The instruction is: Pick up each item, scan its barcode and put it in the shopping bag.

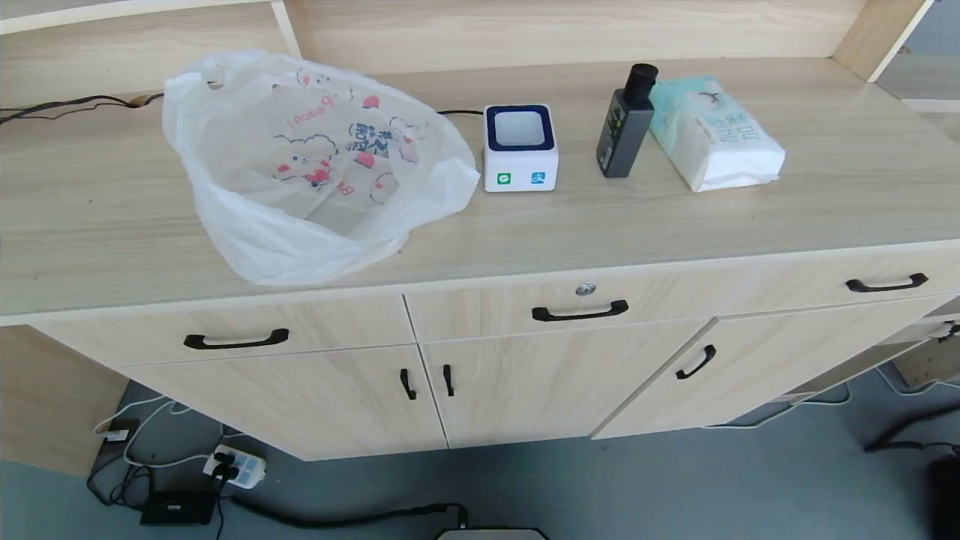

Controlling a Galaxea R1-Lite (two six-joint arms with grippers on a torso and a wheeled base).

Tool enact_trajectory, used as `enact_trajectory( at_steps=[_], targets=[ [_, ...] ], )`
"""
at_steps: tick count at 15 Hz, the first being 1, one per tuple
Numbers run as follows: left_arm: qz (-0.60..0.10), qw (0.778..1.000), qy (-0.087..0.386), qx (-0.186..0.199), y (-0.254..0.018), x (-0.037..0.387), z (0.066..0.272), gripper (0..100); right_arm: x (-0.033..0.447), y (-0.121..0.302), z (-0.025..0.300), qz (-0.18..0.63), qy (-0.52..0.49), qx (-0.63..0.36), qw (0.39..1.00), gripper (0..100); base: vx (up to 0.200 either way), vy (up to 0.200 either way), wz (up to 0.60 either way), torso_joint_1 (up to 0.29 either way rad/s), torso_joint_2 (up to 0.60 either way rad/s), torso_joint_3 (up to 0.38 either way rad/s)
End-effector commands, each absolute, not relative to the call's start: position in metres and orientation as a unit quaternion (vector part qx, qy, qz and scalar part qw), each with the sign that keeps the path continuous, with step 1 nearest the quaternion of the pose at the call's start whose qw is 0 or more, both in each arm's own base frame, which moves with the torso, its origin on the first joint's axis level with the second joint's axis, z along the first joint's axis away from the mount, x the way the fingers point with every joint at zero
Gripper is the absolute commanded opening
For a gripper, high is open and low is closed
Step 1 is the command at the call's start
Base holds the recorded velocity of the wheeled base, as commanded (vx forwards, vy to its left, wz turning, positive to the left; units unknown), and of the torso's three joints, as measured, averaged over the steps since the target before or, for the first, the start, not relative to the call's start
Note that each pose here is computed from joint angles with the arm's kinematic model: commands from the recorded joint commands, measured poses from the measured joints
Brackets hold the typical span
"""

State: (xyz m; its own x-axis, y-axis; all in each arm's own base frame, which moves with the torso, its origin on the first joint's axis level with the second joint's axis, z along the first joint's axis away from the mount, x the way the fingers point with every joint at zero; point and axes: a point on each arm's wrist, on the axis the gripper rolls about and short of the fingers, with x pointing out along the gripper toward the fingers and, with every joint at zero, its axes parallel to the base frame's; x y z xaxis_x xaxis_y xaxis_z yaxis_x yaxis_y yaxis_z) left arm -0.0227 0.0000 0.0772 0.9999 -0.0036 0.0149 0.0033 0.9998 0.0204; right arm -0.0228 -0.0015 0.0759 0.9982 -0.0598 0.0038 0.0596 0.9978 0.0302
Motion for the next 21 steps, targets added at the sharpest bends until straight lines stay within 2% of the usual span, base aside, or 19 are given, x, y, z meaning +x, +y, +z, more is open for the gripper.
enact_trajectory(
  at_steps=[1,7,14,16,18,20,21],
  targets=[
    [-0.001,1.000,-0.008,0.010,0.000,-0.023,0.077,100,-0.023,-0.001,0.076,-0.030,-0.002,0.015,0.999,100,0.200,0.000,0.00,0.007,0.00,0.002],
    [-0.001,1.000,-0.008,0.010,0.000,-0.023,0.077,100,-0.023,-0.001,0.076,-0.030,-0.002,0.015,0.999,100,0.200,0.000,0.00,0.002,0.00,0.000],
    [-0.002,1.000,-0.008,0.011,0.000,-0.023,0.077,100,-0.023,-0.001,0.080,-0.016,-0.014,-0.018,1.000,100,0.000,0.000,0.00,0.000,0.00,0.000],
    [-0.001,1.000,-0.008,0.011,0.000,-0.023,0.077,100,-0.028,0.002,0.120,0.052,-0.053,-0.043,0.996,100,0.000,0.000,0.00,0.000,0.00,0.000],
    [-0.001,1.000,-0.008,0.011,0.000,-0.023,0.077,100,-0.018,0.003,0.149,0.063,-0.029,-0.042,0.997,100,0.000,0.000,0.00,0.000,0.00,0.000],
    [-0.001,1.000,-0.008,0.012,0.000,-0.023,0.077,100,0.026,0.004,0.199,0.090,0.038,-0.036,0.995,100,0.000,0.000,0.00,0.000,0.00,0.000],
    [-0.002,1.000,-0.008,0.012,0.000,-0.023,0.077,100,0.047,0.005,0.214,0.106,0.059,-0.033,0.992,100,0.000,0.000,0.00,0.000,0.00,0.000]
  ],
)
